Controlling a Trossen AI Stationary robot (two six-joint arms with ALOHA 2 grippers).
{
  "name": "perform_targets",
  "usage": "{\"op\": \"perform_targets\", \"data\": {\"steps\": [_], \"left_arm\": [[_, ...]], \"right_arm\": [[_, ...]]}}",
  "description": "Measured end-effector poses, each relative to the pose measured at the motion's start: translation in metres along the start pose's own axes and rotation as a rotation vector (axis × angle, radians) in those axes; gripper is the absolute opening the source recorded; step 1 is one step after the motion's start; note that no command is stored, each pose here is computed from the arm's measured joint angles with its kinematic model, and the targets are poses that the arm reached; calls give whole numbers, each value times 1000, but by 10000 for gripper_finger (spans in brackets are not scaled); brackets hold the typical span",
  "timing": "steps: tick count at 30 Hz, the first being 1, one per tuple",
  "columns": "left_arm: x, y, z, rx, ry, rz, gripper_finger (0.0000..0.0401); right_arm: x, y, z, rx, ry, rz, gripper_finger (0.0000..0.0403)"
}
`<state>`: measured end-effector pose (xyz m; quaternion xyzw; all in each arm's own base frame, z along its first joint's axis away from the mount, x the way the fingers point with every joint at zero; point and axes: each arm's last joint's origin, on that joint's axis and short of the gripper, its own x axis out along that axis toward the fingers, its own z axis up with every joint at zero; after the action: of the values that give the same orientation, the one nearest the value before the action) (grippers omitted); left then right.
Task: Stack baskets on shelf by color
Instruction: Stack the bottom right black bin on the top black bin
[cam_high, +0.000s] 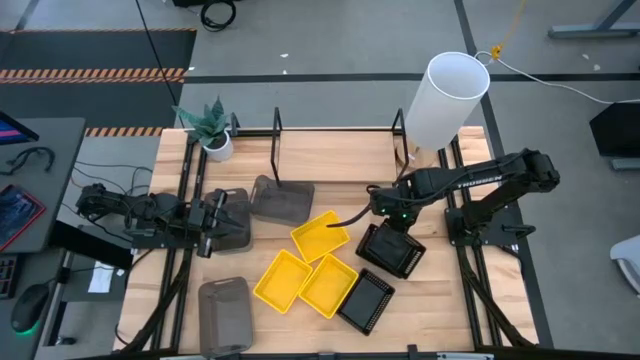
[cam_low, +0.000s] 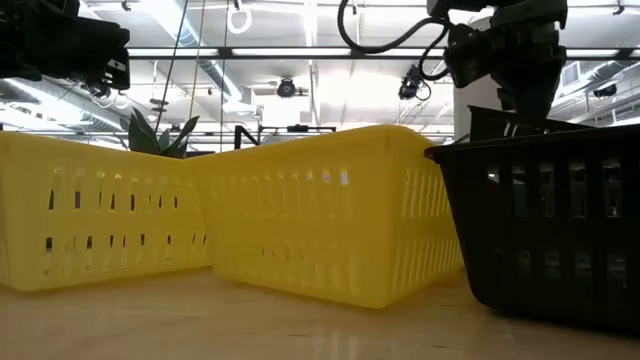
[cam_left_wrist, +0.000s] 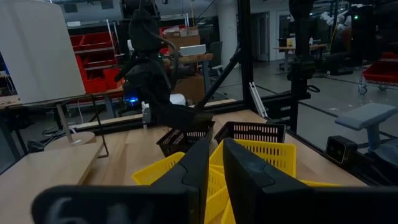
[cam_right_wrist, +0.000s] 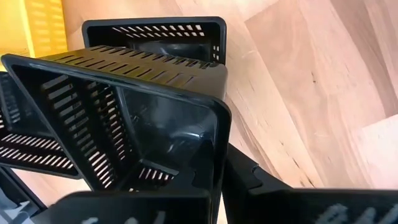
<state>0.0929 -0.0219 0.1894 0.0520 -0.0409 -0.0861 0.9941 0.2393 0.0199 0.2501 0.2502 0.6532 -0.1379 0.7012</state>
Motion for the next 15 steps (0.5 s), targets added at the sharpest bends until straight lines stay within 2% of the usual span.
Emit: {"op": "perform_targets", "data": {"steps": [7,15], "left_arm": [[0,0,0,0,0,0,61],[0,0,0,0,-4,1,59]], "right_arm": [[1,3,0,-6,-3,11,14],[26,15,9,-15,52,-5,16]]}}
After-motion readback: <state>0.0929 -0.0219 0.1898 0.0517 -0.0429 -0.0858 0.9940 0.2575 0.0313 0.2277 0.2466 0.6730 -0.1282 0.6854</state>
